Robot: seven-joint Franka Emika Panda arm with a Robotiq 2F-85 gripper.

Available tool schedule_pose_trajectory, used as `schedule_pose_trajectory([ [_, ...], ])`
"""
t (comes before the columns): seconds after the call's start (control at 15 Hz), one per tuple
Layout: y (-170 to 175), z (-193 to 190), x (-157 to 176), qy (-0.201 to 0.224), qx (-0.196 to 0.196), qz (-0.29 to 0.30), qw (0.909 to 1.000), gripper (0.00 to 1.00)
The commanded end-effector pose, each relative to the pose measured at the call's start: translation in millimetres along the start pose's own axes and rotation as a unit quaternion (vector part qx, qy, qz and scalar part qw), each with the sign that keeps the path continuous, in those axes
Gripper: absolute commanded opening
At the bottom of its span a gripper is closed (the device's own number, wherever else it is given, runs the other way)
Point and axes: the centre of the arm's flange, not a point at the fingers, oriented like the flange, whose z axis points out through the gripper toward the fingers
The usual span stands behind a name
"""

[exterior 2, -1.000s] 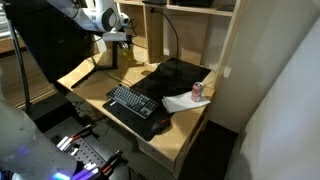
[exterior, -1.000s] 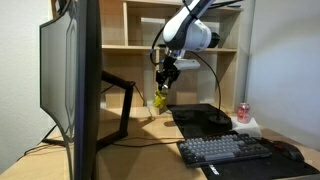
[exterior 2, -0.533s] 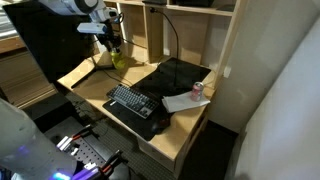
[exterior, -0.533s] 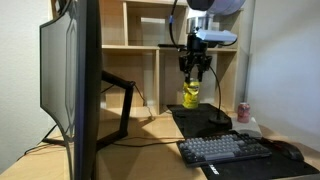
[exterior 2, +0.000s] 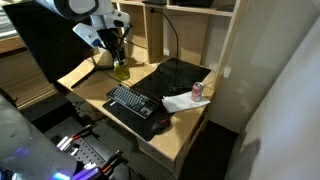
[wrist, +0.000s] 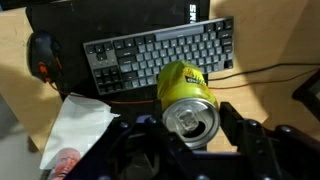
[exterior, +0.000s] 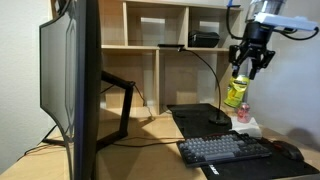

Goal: Move the mouse to the bottom of the table, the take the two cans and put them on the paper

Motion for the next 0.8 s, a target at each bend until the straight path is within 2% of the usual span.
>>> schedule_pose_trajectory([
  [0.0, 15, -1, -2, 0.003, 0.004, 0.007, 1.0000, 0.59],
  [0.2, 5, -2, -3, 0.005, 0.000, -0.001, 1.0000, 0.59],
  [0.27, 6, 9, 11, -0.008, -0.016, 0.009, 0.9998, 0.34],
  [0.53, 81, 17, 76, 0.014, -0.036, 0.134, 0.9902, 0.34],
  [0.73, 137, 21, 126, 0.028, -0.036, 0.224, 0.9734, 0.34],
])
